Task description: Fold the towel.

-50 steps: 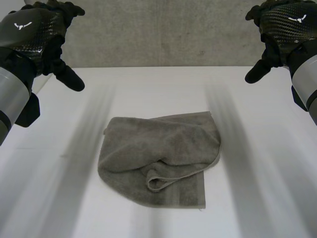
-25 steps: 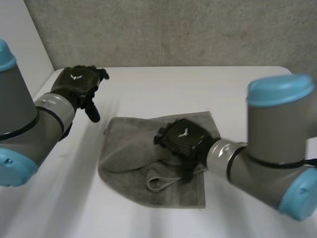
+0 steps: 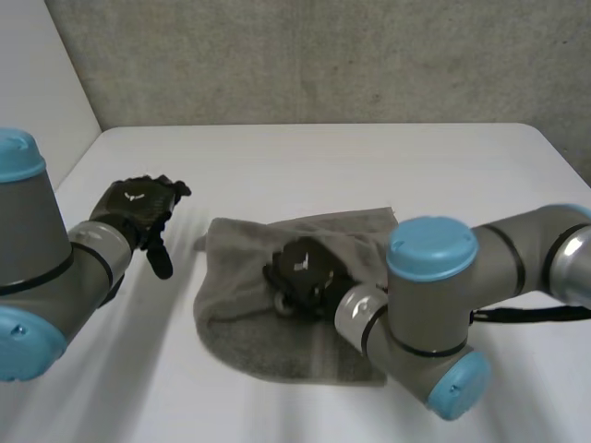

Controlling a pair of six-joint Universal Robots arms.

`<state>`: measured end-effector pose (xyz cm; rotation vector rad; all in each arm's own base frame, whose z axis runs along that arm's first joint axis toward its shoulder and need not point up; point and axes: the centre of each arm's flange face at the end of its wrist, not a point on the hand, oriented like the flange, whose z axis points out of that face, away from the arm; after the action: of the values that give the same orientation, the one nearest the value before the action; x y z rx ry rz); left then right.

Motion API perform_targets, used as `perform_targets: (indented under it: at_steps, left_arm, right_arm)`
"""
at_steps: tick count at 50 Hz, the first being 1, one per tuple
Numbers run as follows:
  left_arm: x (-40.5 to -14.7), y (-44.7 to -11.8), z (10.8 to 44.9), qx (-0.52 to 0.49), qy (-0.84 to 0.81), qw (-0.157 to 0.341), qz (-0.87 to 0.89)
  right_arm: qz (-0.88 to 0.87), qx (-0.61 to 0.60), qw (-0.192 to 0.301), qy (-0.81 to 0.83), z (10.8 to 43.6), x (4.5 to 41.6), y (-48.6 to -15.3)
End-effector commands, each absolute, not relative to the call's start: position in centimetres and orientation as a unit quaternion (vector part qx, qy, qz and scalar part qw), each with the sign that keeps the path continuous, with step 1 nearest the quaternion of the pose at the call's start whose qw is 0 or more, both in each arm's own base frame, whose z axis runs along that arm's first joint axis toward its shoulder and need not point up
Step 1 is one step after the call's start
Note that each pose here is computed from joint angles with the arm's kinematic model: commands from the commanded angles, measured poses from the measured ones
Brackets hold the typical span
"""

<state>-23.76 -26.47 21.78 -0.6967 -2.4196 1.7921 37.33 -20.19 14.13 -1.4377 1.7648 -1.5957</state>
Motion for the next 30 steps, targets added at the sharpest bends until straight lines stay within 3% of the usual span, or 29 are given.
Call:
perform_targets:
  at_steps: [1,5,11,18,30]
  left_arm:
    - [-24.1,-25.6,20.9,-0.239,-0.783,0.039,0.573]
    - [-24.7,-25.5,20.2,-0.261,-0.775,0.075,0.570]
    - [-25.7,-25.7,19.0,-0.286,-0.764,0.113,0.568]
    - [-26.7,-27.9,17.2,-0.285,-0.739,0.125,0.597]
    - [-27.5,-29.0,17.5,-0.227,-0.717,0.173,0.636]
  right_arm:
    - [-0.673,-0.398,0.215,0.585,24.3,36.9,-21.1]
    - [-0.702,-0.355,0.245,0.567,29.3,35.8,-20.6]
    - [-0.701,-0.364,0.262,0.555,32.7,34.5,-19.1]
    - [-0.681,-0.385,0.276,0.558,33.3,33.9,-18.2]
    - [-0.647,-0.395,0.270,0.594,30.9,33.2,-18.2]
